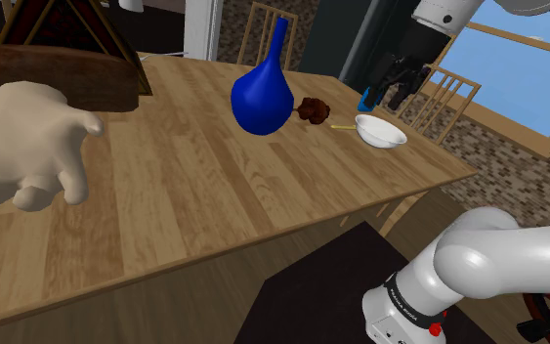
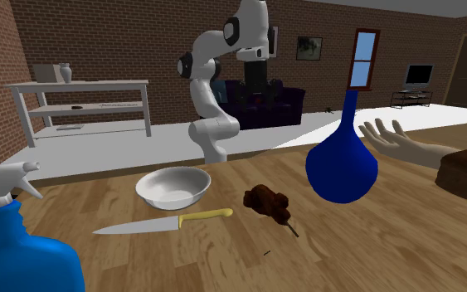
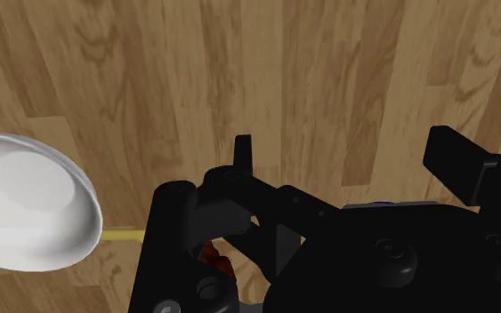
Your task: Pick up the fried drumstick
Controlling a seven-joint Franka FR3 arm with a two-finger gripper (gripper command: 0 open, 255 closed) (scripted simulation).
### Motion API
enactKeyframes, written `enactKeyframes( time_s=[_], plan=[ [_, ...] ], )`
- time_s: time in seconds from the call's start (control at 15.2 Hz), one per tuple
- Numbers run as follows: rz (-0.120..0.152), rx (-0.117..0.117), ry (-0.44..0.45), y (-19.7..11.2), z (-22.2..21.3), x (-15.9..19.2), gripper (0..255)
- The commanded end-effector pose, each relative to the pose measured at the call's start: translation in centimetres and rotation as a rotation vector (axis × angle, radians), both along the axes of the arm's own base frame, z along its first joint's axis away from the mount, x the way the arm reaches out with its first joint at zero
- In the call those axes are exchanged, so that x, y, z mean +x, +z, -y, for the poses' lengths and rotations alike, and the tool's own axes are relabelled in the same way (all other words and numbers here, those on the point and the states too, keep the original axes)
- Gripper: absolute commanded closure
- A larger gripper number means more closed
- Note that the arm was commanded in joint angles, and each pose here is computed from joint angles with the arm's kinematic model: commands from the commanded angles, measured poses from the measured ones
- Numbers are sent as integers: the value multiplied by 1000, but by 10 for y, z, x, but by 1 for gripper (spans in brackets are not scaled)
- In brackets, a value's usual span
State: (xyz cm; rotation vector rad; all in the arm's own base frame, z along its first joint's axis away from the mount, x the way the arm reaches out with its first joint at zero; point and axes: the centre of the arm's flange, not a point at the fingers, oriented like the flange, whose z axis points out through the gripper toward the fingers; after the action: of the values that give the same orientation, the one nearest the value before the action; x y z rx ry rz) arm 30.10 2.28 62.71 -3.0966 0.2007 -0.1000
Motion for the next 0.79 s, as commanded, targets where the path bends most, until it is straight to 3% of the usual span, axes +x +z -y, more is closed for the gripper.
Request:
enactKeyframes(
  time_s=[0.0,0.73],
  plan=[
    [0,0,0,0,0,0,0],
    [-78,-80,151,-44,55,133,0]
  ],
)
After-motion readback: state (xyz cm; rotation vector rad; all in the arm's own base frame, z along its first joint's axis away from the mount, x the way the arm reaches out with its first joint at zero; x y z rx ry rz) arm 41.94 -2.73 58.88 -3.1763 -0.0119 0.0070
